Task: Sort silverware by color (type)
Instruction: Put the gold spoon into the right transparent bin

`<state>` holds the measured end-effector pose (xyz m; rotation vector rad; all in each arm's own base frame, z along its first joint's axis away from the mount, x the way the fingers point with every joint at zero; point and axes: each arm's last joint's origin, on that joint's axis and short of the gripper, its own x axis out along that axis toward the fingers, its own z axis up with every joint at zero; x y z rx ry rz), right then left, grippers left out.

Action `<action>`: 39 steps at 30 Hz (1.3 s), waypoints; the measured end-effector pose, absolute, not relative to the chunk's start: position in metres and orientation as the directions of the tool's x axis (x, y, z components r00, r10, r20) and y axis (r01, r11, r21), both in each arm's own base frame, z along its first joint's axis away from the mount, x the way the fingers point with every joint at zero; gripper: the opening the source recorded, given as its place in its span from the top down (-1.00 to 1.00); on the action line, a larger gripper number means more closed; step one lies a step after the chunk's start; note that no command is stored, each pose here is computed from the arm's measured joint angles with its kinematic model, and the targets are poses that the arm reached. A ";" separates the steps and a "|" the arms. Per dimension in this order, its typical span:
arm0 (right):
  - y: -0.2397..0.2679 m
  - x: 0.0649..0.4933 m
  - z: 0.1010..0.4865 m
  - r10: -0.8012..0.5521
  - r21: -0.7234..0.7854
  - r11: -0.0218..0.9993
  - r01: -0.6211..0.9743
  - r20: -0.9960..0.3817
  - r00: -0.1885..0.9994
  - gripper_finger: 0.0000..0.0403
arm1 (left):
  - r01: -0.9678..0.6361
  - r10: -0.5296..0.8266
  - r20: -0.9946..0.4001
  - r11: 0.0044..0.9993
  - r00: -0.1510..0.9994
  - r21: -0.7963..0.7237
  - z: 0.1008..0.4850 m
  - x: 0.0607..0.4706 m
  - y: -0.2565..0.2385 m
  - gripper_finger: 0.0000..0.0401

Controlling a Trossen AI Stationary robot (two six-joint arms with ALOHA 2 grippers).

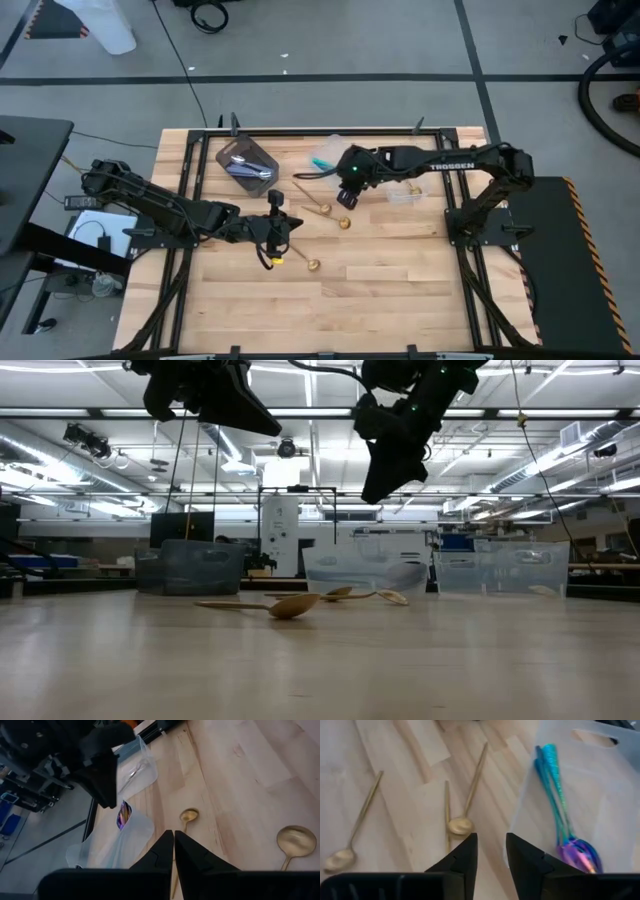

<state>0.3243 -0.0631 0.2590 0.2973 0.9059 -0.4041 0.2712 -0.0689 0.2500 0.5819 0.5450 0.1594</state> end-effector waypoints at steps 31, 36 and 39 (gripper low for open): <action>-0.017 0.365 0.184 -0.119 0.064 0.923 0.378 -0.889 0.442 0.19 | 0.042 0.273 -0.474 0.832 0.837 0.553 0.248 0.273 -0.060 0.89; -0.016 0.369 0.169 -0.117 0.042 0.931 0.362 -0.906 0.406 0.19 | 0.040 0.274 -0.473 0.832 0.837 0.553 0.248 0.273 -0.060 0.89; -0.012 0.371 0.160 -0.127 0.013 0.942 0.335 -0.911 0.393 0.19 | 0.041 0.273 -0.473 0.832 0.838 0.553 0.248 0.273 -0.060 0.89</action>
